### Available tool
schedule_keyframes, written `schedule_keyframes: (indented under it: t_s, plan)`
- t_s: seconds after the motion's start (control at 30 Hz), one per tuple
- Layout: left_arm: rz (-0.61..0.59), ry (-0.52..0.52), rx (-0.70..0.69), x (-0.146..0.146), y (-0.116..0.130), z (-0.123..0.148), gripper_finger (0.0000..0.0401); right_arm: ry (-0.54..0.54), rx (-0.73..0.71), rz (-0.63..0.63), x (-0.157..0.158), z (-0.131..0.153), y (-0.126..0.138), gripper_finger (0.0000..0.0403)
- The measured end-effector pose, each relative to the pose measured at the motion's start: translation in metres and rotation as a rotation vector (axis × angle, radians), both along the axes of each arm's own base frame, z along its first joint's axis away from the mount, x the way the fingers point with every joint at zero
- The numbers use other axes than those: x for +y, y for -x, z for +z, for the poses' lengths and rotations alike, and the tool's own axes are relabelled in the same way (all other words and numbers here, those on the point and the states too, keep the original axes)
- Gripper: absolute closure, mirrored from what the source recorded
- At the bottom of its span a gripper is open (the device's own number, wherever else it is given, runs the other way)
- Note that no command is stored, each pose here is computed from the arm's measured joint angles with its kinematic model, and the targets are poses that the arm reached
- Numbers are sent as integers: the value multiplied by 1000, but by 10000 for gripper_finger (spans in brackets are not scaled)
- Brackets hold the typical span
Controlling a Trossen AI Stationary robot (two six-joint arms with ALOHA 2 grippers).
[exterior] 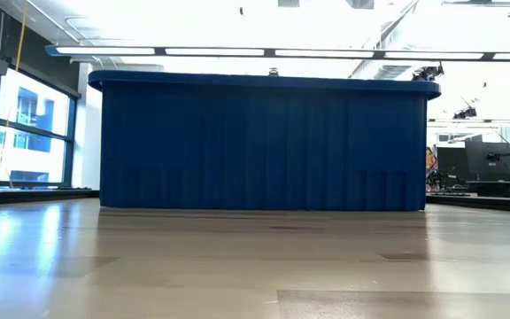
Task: Pick and place slides into bin
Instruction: Return to Home Position
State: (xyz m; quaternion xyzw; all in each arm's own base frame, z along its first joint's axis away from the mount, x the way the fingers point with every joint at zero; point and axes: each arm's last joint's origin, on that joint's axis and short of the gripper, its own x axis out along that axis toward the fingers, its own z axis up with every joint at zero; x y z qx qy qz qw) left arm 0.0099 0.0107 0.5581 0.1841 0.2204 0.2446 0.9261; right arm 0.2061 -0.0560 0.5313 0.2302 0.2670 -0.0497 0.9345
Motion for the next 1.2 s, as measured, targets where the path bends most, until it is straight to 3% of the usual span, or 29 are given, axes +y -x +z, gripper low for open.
schedule_keyframes:
  t_s: [0.17,0.3,0.4,0.5,0.63,0.73,0.93,1.07,1.2]
  plan:
    - [-27,46,-94,-13,30,-5,251,195,-89,-56,19,19,53,256]
    - [18,105,-60,-10,25,-23,251,240,-93,-80,23,4,63,258]
    - [22,140,-51,-1,1,-44,251,234,-123,-26,23,-26,55,256]
    - [-57,157,-92,6,-25,-72,251,193,-199,23,23,-63,48,257]
    - [-159,151,-207,12,-49,-116,251,97,-317,8,28,-105,63,258]
    - [-174,172,-271,12,-51,-149,251,29,-390,-28,32,-135,79,256]
    - [-152,128,-403,11,-45,-205,251,34,-582,-43,40,-186,109,258]
    - [-171,67,-532,10,-43,-228,251,44,-679,-66,41,-224,114,256]
    - [-145,10,-568,12,-44,-246,251,55,-741,-62,41,-254,115,257]
